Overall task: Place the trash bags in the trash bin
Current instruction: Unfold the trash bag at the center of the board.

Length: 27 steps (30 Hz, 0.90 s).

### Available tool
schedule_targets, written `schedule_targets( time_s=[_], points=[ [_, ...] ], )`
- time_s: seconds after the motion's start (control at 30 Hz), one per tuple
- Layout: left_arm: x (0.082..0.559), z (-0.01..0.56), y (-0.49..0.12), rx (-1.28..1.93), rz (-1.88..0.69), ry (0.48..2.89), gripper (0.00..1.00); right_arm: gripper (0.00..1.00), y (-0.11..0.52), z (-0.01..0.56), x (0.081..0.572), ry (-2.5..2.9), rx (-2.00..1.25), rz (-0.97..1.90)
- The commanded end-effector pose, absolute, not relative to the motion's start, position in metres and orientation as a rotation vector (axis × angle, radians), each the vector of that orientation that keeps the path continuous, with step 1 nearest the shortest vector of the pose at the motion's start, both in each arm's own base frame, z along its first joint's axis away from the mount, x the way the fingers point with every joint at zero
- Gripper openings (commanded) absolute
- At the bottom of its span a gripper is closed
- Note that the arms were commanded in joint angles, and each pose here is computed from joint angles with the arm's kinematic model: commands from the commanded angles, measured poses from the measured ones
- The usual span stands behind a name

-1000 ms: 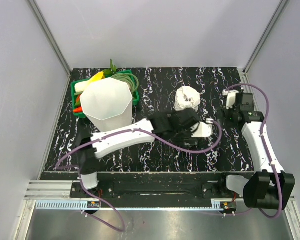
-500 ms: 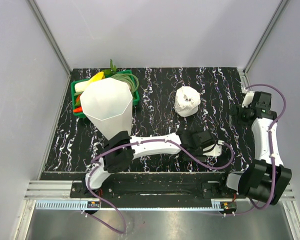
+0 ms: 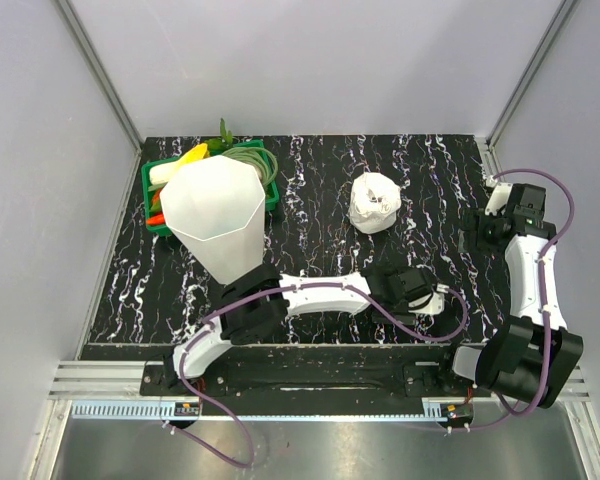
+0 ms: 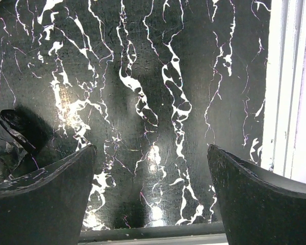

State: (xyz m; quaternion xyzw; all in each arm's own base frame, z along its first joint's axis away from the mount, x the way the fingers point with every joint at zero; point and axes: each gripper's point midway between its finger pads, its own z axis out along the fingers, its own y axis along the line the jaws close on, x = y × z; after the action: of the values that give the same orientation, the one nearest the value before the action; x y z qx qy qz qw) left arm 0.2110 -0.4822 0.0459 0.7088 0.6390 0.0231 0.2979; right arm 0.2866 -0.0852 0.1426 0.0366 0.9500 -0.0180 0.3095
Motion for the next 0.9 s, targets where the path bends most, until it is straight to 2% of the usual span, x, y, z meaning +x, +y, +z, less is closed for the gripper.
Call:
schedule_targets(
  time_s=[0.0, 0.17, 0.33, 0.53, 0.87],
  points=[
    [0.227, 0.041, -0.485, 1.824, 0.139, 1.658, 0.89, 0.94, -0.087, 0.154, 0.297, 2.459, 0.078, -0.044],
    [0.238, 0.040, -0.480, 1.790, 0.162, 1.663, 0.77, 0.94, -0.085, 0.150, 0.295, 2.462, 0.064, -0.032],
    [0.241, 0.043, -0.479, 1.773, 0.160, 1.664, 0.59, 0.94, -0.085, 0.150, 0.295, 2.463, 0.060, -0.026],
    [0.241, 0.050, -0.476, 1.762, 0.150, 1.656, 0.43, 0.94, -0.084, 0.147, 0.295, 2.471, 0.056, -0.020],
    [0.245, 0.080, -0.470, 1.708, 0.100, 1.685, 0.42, 0.94, -0.081, 0.141, 0.293, 2.491, 0.049, 0.002]
  ],
)
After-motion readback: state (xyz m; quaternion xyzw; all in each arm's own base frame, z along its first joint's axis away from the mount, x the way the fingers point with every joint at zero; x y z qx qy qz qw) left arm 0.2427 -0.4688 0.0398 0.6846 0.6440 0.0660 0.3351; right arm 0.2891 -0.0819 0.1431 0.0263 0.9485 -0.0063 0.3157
